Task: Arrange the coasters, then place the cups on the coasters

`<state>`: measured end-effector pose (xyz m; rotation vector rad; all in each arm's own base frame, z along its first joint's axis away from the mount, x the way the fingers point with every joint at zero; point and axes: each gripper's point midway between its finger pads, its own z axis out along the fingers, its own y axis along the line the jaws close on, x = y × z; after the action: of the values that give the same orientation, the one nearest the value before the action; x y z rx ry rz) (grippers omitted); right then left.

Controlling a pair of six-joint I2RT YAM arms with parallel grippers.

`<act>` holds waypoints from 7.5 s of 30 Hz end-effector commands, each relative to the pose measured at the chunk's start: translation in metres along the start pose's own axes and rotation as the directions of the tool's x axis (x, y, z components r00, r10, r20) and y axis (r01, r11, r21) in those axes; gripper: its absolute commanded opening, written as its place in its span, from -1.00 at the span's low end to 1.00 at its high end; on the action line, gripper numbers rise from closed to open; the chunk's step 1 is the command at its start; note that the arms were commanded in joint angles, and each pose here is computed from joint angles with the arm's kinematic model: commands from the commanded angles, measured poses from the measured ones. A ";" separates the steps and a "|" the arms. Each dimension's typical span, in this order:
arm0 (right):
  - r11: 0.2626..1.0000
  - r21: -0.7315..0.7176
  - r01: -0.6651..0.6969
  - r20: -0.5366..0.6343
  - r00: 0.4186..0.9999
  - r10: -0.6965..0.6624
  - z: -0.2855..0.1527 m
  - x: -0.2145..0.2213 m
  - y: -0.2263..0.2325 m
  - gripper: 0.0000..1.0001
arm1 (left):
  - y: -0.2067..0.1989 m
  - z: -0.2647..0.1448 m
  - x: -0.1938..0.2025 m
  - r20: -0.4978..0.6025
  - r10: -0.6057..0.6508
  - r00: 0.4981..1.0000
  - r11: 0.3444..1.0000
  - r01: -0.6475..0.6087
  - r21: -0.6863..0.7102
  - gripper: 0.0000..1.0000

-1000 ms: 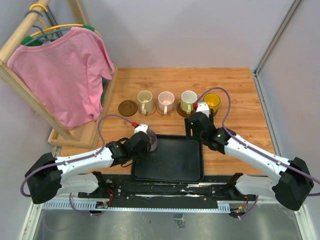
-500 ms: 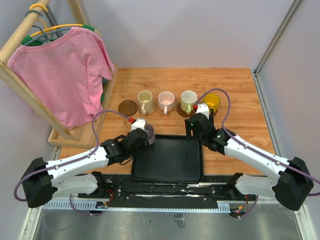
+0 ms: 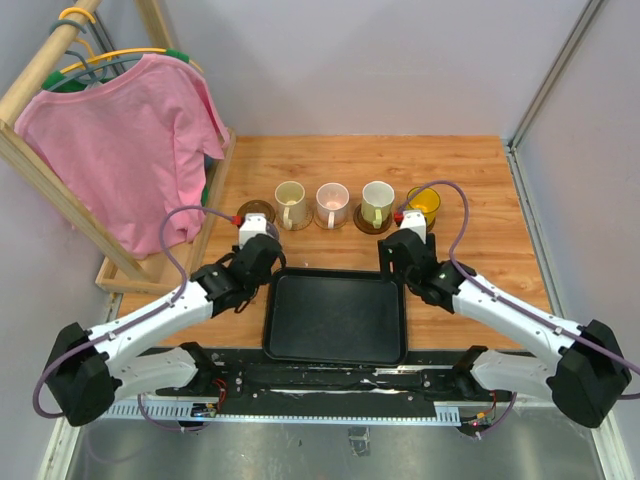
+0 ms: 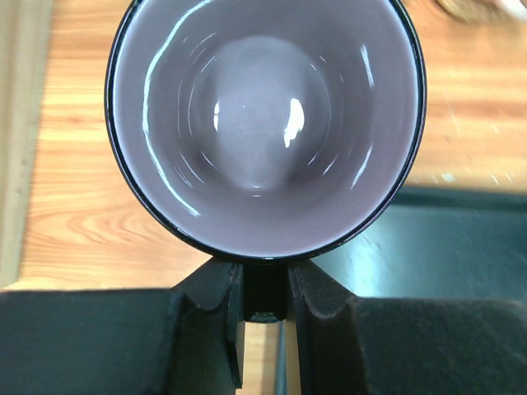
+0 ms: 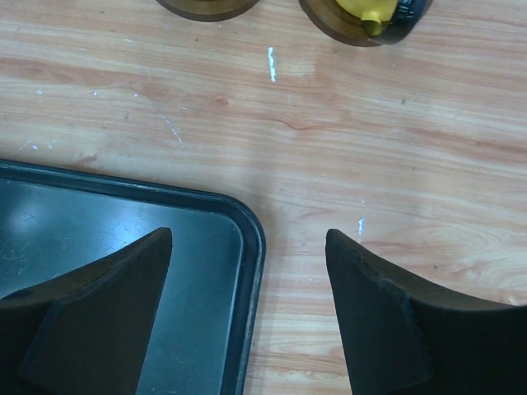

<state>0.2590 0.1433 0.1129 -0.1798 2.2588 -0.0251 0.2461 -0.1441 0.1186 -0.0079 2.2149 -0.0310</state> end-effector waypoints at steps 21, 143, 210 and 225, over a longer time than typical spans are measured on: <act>0.997 0.079 -0.021 0.065 0.998 0.016 -0.011 -0.012 -0.035 0.52 | 0.062 0.120 -0.120 0.157 -0.126 0.980 0.989 0.137 -0.060 -0.99; 0.998 0.017 -0.058 0.024 0.998 0.058 -0.004 -0.008 -0.018 0.52 | 0.079 0.135 -0.075 -0.142 -0.097 0.985 0.993 0.086 -0.083 0.59; 0.998 -0.036 -0.051 -0.072 0.996 0.049 0.019 0.007 0.007 -0.04 | -0.017 0.081 -0.037 -0.032 -0.146 0.989 0.955 0.149 0.257 0.59; 0.987 0.107 -0.122 0.003 0.992 0.123 0.000 0.016 -0.034 0.09 | -0.035 0.112 -0.009 -0.065 -0.088 0.994 0.972 0.100 0.215 0.61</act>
<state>0.2532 0.1283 0.0979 -0.0735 2.2955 -0.0069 0.3305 -0.1753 0.0542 0.0186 2.3040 -0.3521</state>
